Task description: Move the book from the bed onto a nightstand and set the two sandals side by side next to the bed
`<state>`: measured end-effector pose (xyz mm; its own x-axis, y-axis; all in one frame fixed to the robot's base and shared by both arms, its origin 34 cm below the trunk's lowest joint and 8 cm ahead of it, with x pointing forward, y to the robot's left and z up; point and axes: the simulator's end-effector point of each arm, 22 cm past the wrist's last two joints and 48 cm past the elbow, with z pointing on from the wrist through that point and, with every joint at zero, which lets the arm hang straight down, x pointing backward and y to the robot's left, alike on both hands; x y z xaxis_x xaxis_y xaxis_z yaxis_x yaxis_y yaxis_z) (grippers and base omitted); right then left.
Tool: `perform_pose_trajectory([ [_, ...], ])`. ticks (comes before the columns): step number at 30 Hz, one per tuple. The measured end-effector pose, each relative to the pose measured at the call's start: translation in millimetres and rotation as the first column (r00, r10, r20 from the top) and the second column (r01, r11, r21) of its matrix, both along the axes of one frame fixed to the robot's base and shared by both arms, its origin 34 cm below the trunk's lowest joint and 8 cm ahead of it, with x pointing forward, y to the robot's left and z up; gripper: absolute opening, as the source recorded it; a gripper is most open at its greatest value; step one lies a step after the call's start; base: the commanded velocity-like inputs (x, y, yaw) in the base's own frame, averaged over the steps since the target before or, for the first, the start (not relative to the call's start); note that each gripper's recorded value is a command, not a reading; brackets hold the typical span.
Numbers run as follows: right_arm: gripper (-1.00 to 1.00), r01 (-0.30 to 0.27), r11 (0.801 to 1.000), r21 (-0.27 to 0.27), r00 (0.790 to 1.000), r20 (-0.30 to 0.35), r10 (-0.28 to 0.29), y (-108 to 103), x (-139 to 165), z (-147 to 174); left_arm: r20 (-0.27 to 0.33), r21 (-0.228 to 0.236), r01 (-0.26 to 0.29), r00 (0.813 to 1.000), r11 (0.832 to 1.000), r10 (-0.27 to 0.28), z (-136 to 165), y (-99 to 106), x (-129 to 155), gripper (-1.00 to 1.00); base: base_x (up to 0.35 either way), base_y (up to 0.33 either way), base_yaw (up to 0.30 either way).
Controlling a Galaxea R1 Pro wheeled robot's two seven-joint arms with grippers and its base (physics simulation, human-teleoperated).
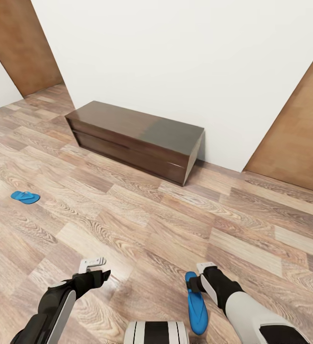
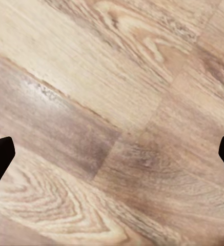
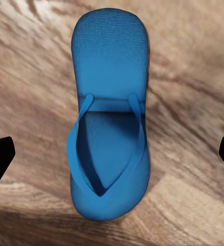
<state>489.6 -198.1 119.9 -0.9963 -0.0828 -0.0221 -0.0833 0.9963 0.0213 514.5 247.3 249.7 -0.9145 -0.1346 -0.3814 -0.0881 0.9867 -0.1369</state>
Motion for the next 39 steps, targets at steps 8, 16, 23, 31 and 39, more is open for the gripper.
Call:
perform_pose_trajectory([
  [8, 1.0, -0.001, 1.0, 0.0, 1.0, 0.003, 0.001, -0.1, 4.1, -0.1, -0.004, 0.0, 0.0, 1.0, 1.0, 0.0, -1.8, -0.1, -0.9, 1.0, 0.0, 0.0, 0.0],
  [16, 1.0, -0.001, 1.0, 0.001, 1.0, 0.01, 0.001, 0.6, 9.8, 1.6, -0.004, 0.0, 0.001, 1.0, 1.0, -0.001, -1.8, -0.4, -1.0, 1.0, 0.0, 0.0, 0.0],
  [23, 1.0, -0.001, 1.0, 0.002, 1.0, 0.016, 0.001, 1.1, 14.1, 3.0, -0.004, 0.0, 0.001, 1.0, 1.0, -0.001, -1.8, -0.4, -0.9, 1.0, 0.0, 0.0, 0.0],
  [31, 1.0, -0.001, 1.0, 0.002, 1.0, -0.001, 0.001, 1.3, 9.5, -5.1, -0.025, 0.0, 0.001, 1.0, 1.0, -0.001, -11.2, -0.5, -6.4, 1.0, 0.0, 0.0, 0.0],
  [39, 1.0, -0.002, 1.0, 0.004, 1.0, -0.015, 0.002, 2.8, 5.2, -11.7, -0.041, 0.0, 0.001, 0.999, 1.0, -0.001, -18.5, -0.5, -10.5, 1.0, 0.0, 0.0, 0.0],
])
